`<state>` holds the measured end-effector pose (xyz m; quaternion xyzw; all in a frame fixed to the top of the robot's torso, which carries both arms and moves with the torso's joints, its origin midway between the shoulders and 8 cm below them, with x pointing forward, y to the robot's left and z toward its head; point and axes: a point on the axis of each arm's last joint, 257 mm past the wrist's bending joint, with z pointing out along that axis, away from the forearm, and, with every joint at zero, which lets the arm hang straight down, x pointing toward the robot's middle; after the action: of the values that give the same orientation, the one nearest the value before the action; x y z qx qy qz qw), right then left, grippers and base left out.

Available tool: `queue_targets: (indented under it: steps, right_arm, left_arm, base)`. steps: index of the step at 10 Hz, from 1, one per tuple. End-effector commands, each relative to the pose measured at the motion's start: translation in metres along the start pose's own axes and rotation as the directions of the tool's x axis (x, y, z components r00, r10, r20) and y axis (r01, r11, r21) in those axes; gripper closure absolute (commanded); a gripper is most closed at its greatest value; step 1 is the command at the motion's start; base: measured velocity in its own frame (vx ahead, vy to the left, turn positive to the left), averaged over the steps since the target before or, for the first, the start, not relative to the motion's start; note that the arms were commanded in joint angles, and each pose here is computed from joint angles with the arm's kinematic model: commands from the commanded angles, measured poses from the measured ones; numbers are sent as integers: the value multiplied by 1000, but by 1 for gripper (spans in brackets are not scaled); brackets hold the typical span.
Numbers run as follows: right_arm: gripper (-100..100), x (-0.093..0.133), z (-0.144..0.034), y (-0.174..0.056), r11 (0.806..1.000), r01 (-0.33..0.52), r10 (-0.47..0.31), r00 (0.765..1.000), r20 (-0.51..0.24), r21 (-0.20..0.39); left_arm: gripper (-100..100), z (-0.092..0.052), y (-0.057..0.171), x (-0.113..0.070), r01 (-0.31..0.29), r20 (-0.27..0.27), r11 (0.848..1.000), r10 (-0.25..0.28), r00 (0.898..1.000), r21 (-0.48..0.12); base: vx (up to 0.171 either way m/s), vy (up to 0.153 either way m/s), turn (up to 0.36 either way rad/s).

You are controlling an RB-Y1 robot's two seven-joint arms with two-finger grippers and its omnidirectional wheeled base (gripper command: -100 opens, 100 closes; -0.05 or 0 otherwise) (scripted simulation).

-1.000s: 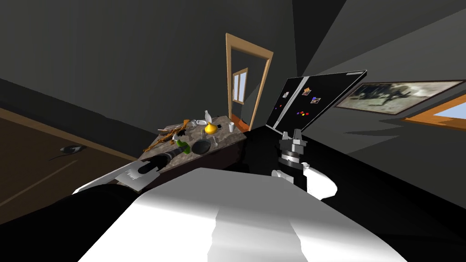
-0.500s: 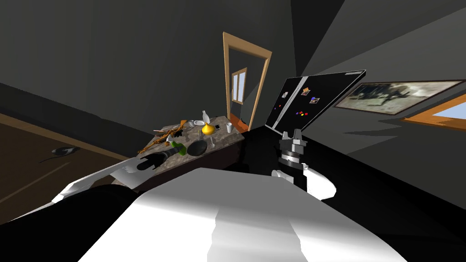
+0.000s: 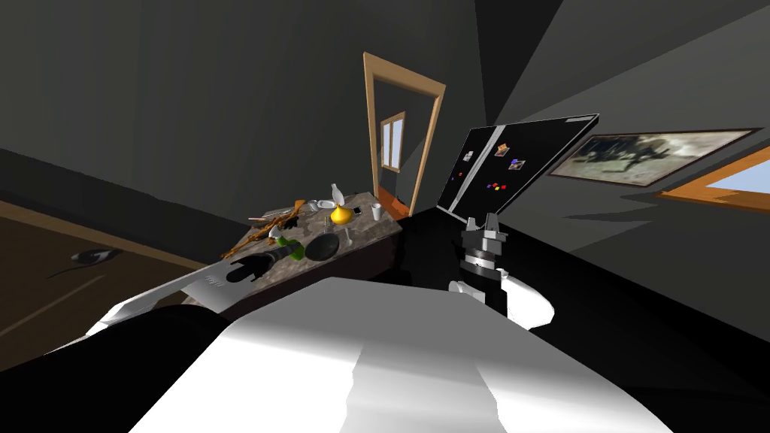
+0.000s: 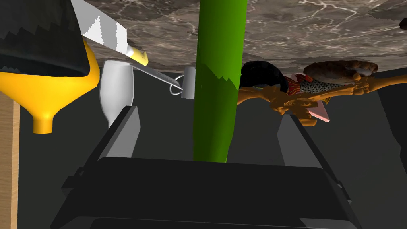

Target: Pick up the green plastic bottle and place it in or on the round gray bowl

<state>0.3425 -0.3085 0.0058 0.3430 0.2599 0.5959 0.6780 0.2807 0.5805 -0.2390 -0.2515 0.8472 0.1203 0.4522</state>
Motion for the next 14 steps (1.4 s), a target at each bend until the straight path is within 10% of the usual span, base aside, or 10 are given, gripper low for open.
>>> queue_targets:
  steps: [1, 2, 6, 7, 8, 9, 10, 11, 14]
  right_arm:
    - [0, 0, 0, 0, 1000, 0, 0, 1000, 0, 0]
    - [0, 0, 0, 0, 1000, 0, 0, 1000, 0, 0]
    - [0, 0, 0, 0, 1000, 0, 0, 1000, 0, 0]
    - [0, 0, 0, 0, 1000, 0, 0, 1000, 0, 0]
    - [0, 0, 0, 0, 1000, 0, 0, 1000, 0, 0]
    - [0, 0, 0, 0, 1000, 0, 0, 1000, 0, 0]
    - [0, 0, 0, 0, 1000, 0, 0, 1000, 0, 0]
    - [0, 0, 0, 0, 1000, 0, 0, 1000, 0, 0]
    - [0, 0, 0, 0, 1000, 0, 0, 1000, 0, 0]
  left_arm:
    - [-100, 0, 0, 0, 0, 0, 1000, 0, 1000, 0]
    - [100, 0, 0, 0, 0, 0, 1000, 0, 1000, 0]
    - [100, 0, 1, 0, -1, 0, 1000, 1, 1000, -1]
    - [0, 0, 1, 0, -1, 1, 1000, 1, 1000, -1]
    - [100, -4, -8, -4, -7, 0, 1000, 7, 1000, 10]
    - [100, -2, -4, -3, -5, 1, 1000, 5, 1000, 6]
    - [0, -2, -4, -3, -5, 0, 1000, 5, 1000, 7]
    - [100, -6, -16, -12, -21, 14, 999, 20, 1000, 30]
    - [100, -17, -45, -31, -56, 45, 995, 52, 998, 87]
  base:
    - [20, 15, -15]
    - [0, 0, 0]
    - [0, 0, 0]
    - [0, 0, 0]
    - [-27, -19, 88]
    - [-17, -14, 25]
    - [0, 0, 0]
    - [-30, -6, 156]
    - [-72, -13, 176]
